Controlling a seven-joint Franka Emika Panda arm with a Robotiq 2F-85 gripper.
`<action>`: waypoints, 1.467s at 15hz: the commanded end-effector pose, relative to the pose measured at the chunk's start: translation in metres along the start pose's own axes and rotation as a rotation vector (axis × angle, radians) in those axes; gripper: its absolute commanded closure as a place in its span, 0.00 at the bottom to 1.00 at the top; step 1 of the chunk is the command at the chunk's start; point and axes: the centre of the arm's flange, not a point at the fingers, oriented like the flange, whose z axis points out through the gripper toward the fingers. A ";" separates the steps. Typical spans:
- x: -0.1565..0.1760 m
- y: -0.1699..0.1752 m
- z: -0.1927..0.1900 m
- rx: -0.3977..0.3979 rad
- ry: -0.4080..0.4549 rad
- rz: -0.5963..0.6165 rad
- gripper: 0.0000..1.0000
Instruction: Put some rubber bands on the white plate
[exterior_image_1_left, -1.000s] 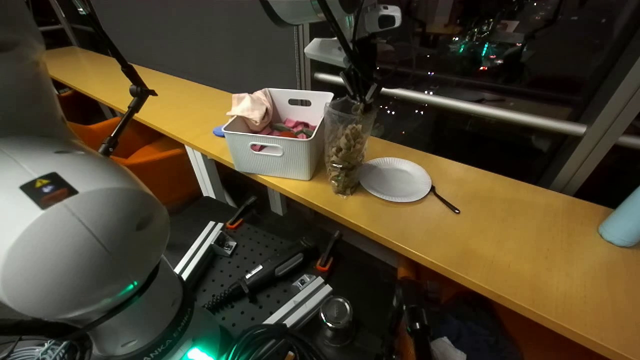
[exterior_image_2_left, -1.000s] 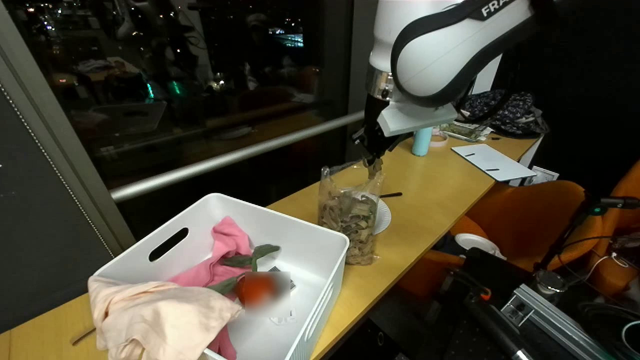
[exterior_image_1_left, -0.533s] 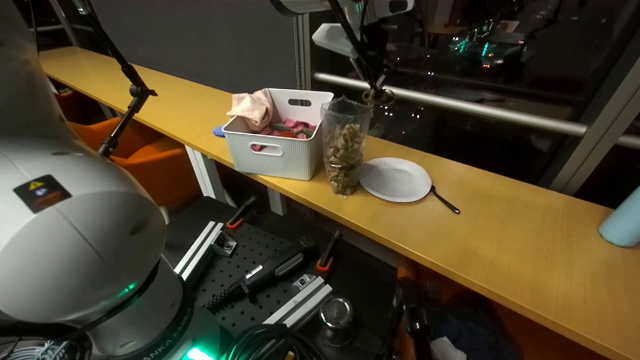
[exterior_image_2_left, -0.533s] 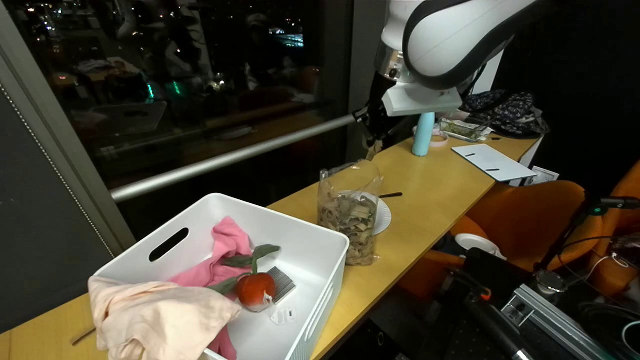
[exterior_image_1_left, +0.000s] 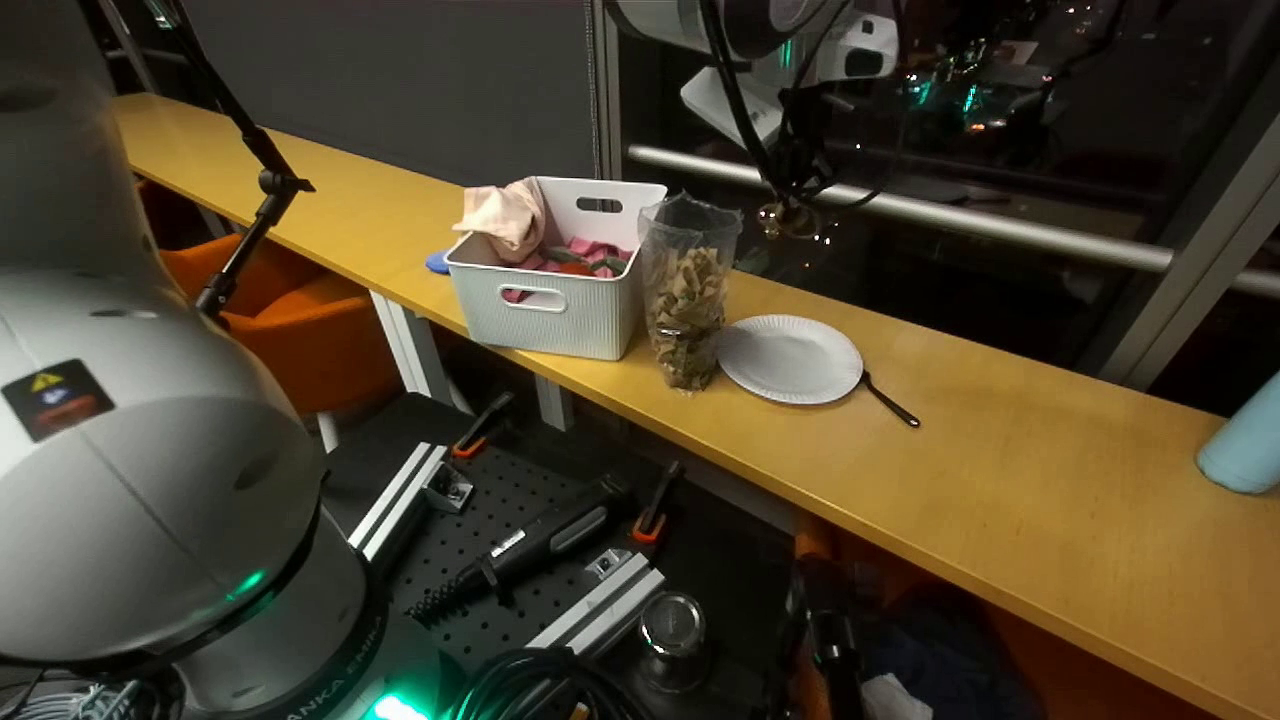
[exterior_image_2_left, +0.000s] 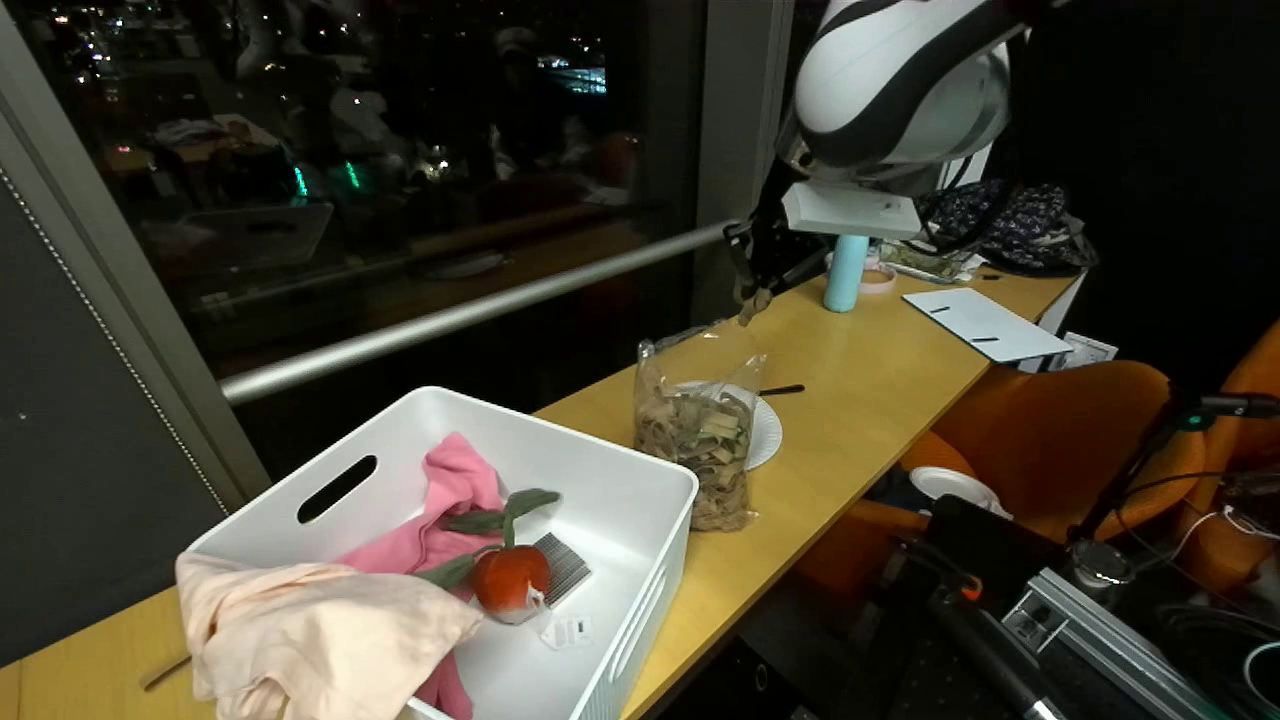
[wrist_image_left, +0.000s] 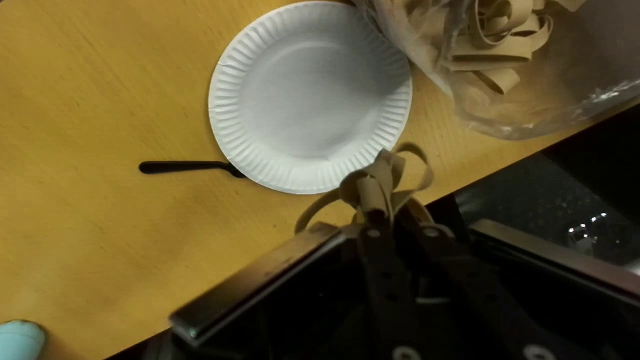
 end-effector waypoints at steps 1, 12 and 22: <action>0.048 -0.007 0.030 0.066 -0.029 -0.021 0.98; 0.057 -0.026 0.128 -0.015 -0.263 -0.056 0.98; 0.065 -0.029 0.192 -0.072 -0.295 -0.007 0.67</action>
